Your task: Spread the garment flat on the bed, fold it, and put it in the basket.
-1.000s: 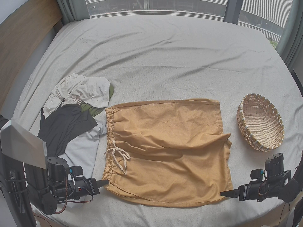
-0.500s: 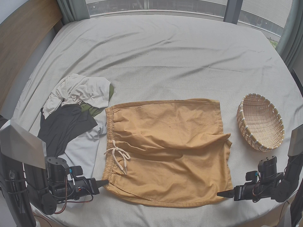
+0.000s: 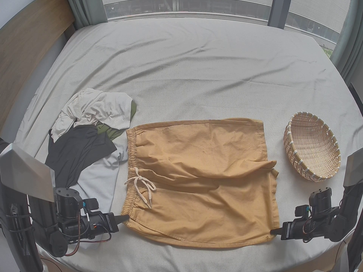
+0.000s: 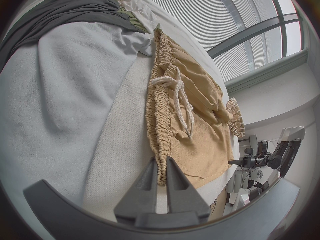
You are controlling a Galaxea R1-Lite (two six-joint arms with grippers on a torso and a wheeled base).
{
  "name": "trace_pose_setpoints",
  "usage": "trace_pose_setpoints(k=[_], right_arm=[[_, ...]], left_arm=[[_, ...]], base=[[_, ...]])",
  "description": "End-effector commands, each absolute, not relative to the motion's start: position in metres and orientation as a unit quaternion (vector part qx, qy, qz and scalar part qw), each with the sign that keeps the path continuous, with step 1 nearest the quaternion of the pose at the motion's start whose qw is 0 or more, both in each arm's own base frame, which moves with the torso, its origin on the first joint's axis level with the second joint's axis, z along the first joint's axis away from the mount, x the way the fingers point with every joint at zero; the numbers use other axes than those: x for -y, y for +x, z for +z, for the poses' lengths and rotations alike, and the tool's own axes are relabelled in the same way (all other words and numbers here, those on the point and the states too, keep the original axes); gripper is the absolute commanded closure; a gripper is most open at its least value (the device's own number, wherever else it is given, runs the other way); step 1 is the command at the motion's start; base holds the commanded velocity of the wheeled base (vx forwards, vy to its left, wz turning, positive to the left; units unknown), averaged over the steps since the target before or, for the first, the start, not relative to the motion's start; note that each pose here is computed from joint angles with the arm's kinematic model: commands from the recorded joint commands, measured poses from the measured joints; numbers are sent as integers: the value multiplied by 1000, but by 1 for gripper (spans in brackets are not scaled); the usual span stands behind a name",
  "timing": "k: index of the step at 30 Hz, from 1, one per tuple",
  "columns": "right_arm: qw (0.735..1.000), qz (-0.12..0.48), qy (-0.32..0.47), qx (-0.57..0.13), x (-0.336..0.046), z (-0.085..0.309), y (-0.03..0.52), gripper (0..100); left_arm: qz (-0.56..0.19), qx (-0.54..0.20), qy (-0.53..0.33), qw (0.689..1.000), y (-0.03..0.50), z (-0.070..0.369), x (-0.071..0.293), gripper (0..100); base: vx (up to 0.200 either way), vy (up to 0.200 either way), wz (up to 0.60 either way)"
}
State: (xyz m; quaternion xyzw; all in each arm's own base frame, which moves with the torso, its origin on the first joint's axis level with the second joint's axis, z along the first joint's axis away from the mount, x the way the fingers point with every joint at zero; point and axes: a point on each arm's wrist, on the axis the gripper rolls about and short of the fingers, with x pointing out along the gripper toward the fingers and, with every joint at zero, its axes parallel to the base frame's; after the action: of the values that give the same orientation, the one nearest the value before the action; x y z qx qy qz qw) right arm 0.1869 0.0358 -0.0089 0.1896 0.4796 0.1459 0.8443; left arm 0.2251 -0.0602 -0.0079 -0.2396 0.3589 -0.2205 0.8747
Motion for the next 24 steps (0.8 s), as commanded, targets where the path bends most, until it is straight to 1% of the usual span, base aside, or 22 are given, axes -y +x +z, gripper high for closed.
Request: trace_pose_setpoints(k=[1, 5, 8, 12, 18, 24], right_arm=[[846, 141, 193, -477, -32, -2, 180, 100], [849, 144, 192, -471, -32, 7, 176, 100], [849, 153, 185, -470, -34, 14, 170, 100], [845, 167, 174, -477, -38, 17, 165, 100], [841, 179, 163, -484, -43, 17, 163, 100], [827, 178, 153, -511, -43, 14, 156, 100]], left_arm=[[-220, -360, -240, 874, 225, -8, 60, 100], [-223, -351, -241, 877, 225, -3, 60, 100], [-234, -326, -245, 883, 222, 13, 59, 100], [-243, -315, -260, 880, 206, 30, 56, 100], [-235, -345, -259, 871, 201, 26, 54, 100], [-228, -378, -228, 868, 197, 17, 50, 100]], base=[[0, 0, 0], [0, 0, 0], [0, 0, 0], [0, 0, 0], [0, 0, 0], [0, 0, 0]])
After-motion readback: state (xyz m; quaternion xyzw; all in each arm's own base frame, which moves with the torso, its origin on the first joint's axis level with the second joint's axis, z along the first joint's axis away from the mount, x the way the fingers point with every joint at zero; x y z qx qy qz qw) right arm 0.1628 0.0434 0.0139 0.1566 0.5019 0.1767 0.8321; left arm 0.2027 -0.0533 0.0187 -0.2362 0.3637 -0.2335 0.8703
